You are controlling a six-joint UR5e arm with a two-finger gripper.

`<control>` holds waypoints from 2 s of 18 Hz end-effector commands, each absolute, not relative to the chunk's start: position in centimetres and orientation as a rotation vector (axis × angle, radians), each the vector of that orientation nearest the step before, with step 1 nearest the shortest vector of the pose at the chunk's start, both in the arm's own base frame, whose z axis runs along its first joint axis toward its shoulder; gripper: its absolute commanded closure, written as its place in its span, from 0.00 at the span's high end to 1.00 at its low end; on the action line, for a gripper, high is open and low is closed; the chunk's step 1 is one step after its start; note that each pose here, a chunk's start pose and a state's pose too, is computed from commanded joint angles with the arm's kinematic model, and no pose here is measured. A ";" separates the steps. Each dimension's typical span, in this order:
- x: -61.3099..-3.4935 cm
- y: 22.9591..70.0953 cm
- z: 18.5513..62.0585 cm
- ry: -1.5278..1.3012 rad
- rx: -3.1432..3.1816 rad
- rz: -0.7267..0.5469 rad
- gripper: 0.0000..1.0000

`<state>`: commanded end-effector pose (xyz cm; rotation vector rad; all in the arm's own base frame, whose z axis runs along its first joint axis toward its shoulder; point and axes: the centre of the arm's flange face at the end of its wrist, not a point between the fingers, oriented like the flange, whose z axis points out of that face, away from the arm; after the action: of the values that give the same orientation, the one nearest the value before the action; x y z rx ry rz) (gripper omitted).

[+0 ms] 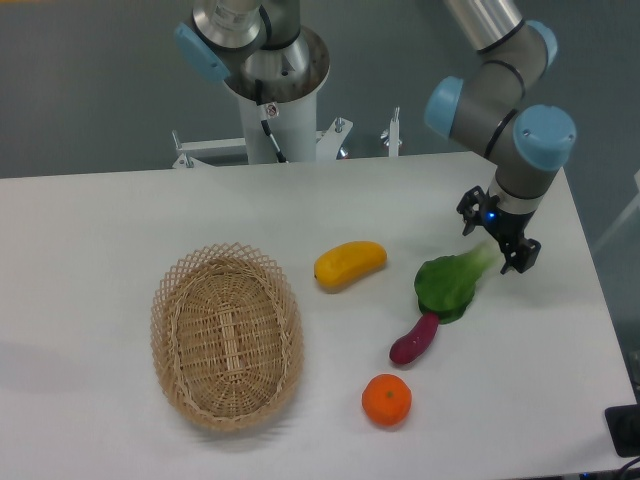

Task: Pick up the green vegetable from the table
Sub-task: 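Close the gripper around the bok choy stem, then lift the gripped bok choy up off the table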

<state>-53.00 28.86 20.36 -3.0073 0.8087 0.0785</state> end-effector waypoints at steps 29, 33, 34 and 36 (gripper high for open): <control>-55.2 30.1 29.9 0.797 -2.967 0.249 0.33; -53.3 31.8 35.4 0.827 -2.927 0.224 0.33; -52.7 32.2 36.4 0.820 -2.896 0.222 0.33; -51.9 33.0 37.2 0.753 -2.831 0.206 0.33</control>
<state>-51.94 33.05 37.16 -2.8311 0.7533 0.2064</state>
